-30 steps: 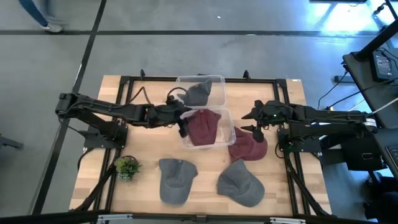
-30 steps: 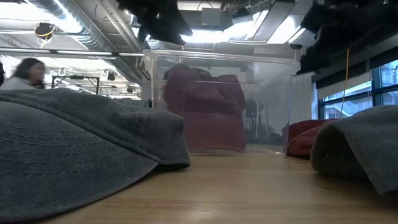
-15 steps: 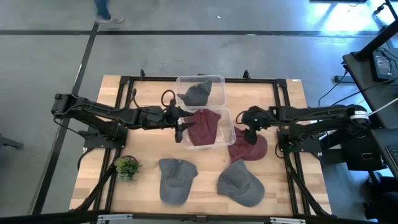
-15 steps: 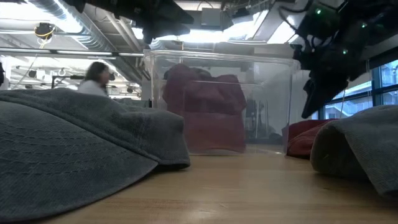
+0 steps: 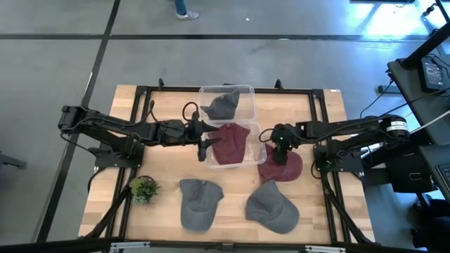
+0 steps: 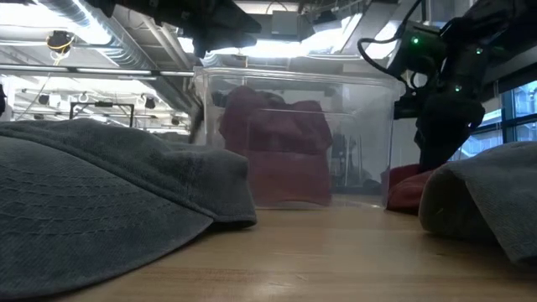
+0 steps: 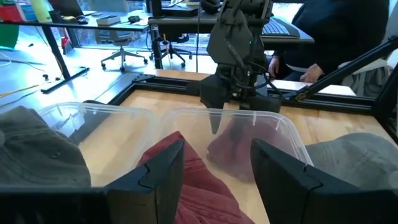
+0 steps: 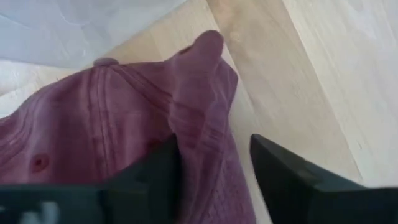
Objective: Pick & Place hat
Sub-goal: Put the red cap into the bottom transparent bin
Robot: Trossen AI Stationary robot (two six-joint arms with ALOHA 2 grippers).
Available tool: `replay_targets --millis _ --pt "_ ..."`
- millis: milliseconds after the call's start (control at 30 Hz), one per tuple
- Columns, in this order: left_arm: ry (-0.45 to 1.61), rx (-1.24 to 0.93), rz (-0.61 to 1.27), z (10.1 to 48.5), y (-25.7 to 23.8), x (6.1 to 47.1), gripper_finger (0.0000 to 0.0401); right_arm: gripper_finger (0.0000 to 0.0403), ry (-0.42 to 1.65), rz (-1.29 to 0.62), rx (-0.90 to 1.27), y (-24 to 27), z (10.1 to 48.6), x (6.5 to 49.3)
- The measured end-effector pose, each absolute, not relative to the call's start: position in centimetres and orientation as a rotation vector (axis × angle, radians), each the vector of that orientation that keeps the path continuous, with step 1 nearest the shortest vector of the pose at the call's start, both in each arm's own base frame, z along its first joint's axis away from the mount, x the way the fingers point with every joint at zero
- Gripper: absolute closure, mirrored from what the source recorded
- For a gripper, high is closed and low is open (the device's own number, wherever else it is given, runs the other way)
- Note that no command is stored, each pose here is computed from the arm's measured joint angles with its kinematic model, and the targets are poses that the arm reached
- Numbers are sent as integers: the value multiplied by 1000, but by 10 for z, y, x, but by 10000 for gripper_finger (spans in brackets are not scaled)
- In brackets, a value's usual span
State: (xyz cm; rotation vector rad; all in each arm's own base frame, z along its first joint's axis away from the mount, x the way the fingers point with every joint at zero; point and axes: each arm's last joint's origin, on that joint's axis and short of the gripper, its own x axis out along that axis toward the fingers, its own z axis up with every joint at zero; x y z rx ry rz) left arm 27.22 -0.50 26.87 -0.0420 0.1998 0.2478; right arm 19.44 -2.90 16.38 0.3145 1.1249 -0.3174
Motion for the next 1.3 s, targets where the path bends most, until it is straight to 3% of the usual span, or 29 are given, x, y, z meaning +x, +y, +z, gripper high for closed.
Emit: replay_targets --millis 267,600,767,1033,1300 --pt "199 -42 252 269 -5 272 221 387 1143 -293 291 -28 164 192" --pt "187 -6 248 270 -5 273 219 397 1042 -299 259 -21 197 166" --pt "136 -19 248 275 -5 273 220 399 877 -283 214 -13 236 149" --pt "65 -45 274 288 2 276 220 400 652 -407 43 -8 309 122" --pt "-5 -38 222 296 14 307 227 401 341 -353 -173 -5 361 140"
